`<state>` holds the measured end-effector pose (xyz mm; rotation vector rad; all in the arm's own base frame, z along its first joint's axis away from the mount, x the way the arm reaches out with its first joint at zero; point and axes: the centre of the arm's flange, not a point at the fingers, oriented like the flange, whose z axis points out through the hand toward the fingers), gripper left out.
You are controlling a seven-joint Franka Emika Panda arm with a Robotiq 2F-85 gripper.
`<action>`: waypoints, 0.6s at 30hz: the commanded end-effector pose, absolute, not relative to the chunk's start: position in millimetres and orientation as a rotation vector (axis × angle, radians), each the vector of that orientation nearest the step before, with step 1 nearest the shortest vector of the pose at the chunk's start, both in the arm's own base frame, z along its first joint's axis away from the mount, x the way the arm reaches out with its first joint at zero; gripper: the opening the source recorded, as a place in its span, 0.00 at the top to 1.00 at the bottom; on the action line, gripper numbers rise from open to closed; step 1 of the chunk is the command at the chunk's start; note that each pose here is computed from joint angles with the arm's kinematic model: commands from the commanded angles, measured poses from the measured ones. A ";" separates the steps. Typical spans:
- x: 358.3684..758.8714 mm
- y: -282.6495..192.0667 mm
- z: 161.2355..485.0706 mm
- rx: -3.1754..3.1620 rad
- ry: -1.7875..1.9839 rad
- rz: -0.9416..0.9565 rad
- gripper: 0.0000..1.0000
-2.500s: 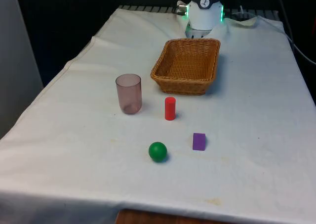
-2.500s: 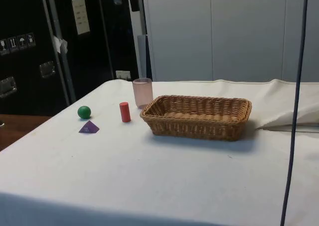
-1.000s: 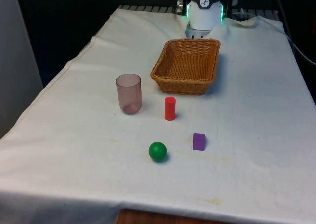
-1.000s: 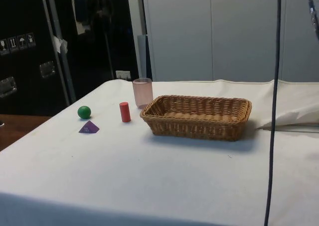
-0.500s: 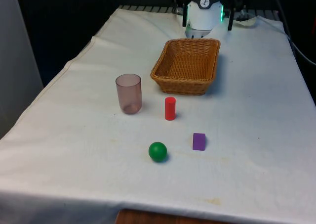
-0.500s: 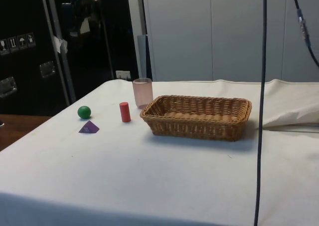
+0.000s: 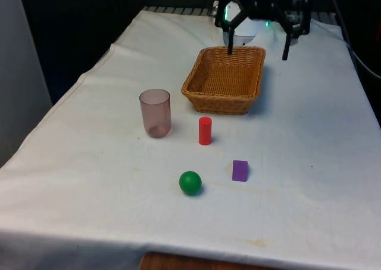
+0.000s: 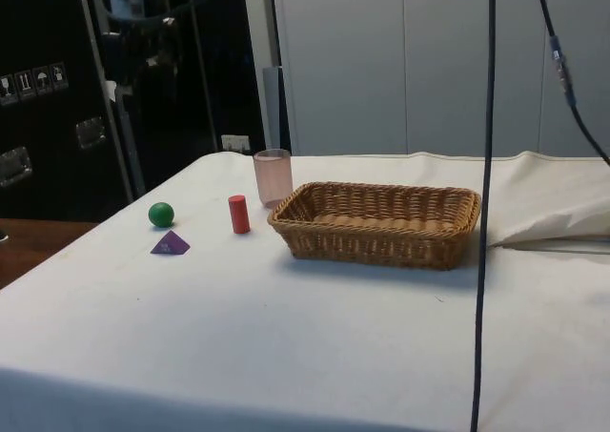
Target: Pick up the triangular block and place it into the basket.
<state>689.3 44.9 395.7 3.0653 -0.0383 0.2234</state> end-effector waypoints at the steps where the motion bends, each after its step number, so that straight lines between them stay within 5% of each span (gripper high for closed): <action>1: 689.8 44.9 392.9 3.064 -0.038 0.230 0.00; 18: 695.1 46.1 341.7 3.060 -0.030 0.308 0.00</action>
